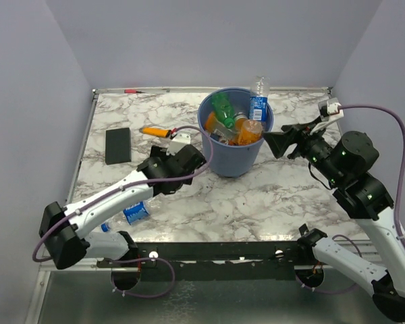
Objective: Put the plastic bottles in the bin
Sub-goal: Place the plastic bottle in the trash bin, then pick up the plastic bottle from the corner of the board.
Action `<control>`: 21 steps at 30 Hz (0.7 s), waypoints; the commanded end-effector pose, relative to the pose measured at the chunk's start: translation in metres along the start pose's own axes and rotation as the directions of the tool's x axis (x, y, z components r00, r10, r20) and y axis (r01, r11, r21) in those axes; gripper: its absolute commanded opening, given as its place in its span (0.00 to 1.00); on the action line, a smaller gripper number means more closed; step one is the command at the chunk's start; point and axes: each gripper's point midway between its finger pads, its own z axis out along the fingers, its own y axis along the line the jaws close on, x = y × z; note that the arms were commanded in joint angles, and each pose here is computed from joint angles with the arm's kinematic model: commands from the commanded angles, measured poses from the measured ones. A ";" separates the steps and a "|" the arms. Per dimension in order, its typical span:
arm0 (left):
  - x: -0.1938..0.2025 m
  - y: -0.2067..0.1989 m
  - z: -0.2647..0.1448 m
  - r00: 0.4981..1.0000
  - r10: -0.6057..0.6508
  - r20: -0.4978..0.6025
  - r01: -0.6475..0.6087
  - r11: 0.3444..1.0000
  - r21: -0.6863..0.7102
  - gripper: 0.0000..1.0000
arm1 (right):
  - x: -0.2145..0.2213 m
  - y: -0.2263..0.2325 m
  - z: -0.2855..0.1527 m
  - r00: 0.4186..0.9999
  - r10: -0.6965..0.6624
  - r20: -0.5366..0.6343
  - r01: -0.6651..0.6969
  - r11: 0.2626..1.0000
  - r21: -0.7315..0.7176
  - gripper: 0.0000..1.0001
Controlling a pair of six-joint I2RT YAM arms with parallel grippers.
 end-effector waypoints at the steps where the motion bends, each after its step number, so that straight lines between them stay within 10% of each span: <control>1: 0.019 0.011 0.029 0.981 0.012 -0.191 -0.010 1.000 0.014 0.99 | 0.004 0.016 -0.014 0.999 0.034 0.013 -0.032 0.996 -0.087 0.74; 5: 0.024 0.025 0.027 0.860 -0.502 -0.088 0.497 0.864 -0.077 0.99 | 0.011 0.019 -0.018 0.998 0.058 0.026 -0.054 0.992 -0.118 0.74; 9: 0.032 0.060 0.002 0.431 -0.898 0.092 0.902 0.432 -0.013 0.99 | 0.017 0.022 -0.018 0.998 0.058 0.014 -0.055 0.988 -0.142 0.74; 11: 0.038 0.072 -0.003 0.301 -0.945 0.127 0.953 0.303 -0.003 0.99 | 0.021 0.022 -0.017 0.999 0.052 0.005 -0.051 0.988 -0.144 0.74; 21: 0.116 0.051 0.020 0.204 -0.974 0.100 0.884 0.139 -0.447 0.99 | 0.027 0.022 -0.015 0.998 0.059 -0.012 -0.060 0.988 -0.142 0.74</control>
